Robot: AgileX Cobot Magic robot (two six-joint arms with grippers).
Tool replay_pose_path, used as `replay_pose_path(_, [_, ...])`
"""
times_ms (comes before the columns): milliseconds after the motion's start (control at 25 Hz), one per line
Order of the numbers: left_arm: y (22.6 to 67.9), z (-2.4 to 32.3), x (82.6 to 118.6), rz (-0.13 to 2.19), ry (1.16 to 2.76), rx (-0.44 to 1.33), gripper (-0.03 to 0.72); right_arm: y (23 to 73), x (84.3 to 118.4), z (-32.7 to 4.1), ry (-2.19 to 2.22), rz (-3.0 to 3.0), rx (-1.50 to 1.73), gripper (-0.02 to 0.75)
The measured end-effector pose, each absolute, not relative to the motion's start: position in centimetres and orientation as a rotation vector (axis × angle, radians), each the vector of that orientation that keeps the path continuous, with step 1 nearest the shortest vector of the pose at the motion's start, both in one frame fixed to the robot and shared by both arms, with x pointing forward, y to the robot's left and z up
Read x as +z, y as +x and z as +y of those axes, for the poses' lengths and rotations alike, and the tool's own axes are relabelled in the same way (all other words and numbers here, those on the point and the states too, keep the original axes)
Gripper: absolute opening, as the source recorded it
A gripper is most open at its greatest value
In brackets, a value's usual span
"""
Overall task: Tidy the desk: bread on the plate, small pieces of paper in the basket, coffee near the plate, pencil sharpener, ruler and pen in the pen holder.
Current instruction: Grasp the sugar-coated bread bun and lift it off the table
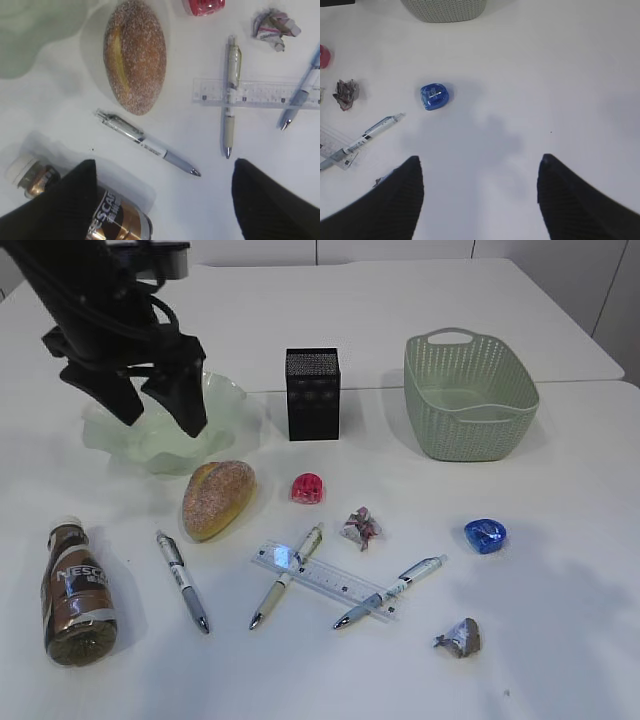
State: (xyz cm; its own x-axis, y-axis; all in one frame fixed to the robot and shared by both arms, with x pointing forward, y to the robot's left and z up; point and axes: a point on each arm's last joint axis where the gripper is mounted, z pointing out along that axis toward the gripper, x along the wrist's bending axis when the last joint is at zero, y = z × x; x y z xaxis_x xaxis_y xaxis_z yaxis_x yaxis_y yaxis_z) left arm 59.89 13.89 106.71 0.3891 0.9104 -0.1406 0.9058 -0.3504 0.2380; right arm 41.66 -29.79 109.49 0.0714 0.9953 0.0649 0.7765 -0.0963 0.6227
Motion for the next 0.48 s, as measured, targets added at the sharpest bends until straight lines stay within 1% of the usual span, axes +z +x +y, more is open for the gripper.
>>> replay_pose_path(280, [62.2, 13.0, 102.3, 1.646, 2.436, -0.036, 0.602, 41.7, 109.5, -29.8, 1.922, 1.754, 0.680, 0.552])
replay_pose_path(480, [63.2, 12.6, 100.3, 1.668, 2.463, -0.067, 0.602, 41.7, 109.5, -29.9, 1.911, 1.754, 0.665, 0.552])
